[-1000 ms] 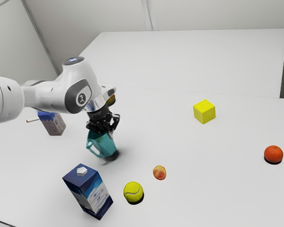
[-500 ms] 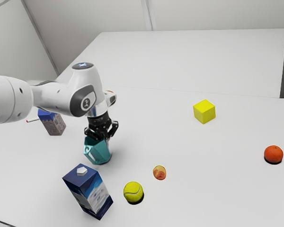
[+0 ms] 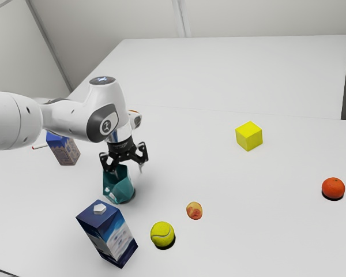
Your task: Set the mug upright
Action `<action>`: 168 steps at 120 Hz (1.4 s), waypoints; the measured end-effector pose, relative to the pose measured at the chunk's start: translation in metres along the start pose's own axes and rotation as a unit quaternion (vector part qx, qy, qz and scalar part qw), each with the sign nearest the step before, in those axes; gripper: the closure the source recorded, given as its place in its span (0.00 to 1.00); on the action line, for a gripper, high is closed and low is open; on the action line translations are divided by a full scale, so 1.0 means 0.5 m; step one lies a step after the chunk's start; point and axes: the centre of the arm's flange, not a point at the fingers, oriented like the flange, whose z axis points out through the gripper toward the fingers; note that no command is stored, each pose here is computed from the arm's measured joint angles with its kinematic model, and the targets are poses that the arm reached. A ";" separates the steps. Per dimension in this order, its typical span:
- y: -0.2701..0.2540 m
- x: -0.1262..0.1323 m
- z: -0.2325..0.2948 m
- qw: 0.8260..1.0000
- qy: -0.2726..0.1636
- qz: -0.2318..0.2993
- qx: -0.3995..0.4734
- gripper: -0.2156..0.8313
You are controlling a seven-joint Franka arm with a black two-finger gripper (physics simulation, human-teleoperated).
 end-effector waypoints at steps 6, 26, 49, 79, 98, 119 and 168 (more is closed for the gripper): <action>0.001 0.001 -0.002 1.000 0.001 -0.002 -0.001 0.33; 0.000 0.001 -0.008 1.000 0.001 -0.006 -0.003 0.26; 0.000 0.001 -0.029 1.000 0.003 -0.010 -0.009 0.23; -0.004 -0.006 -0.072 1.000 0.002 -0.011 -0.019 0.21; -0.005 -0.013 -0.119 1.000 0.005 -0.006 -0.028 0.21; 0.001 -0.005 -0.183 0.999 0.017 0.007 -0.033 0.21; -0.035 0.051 -0.398 0.992 0.069 0.101 -0.021 0.21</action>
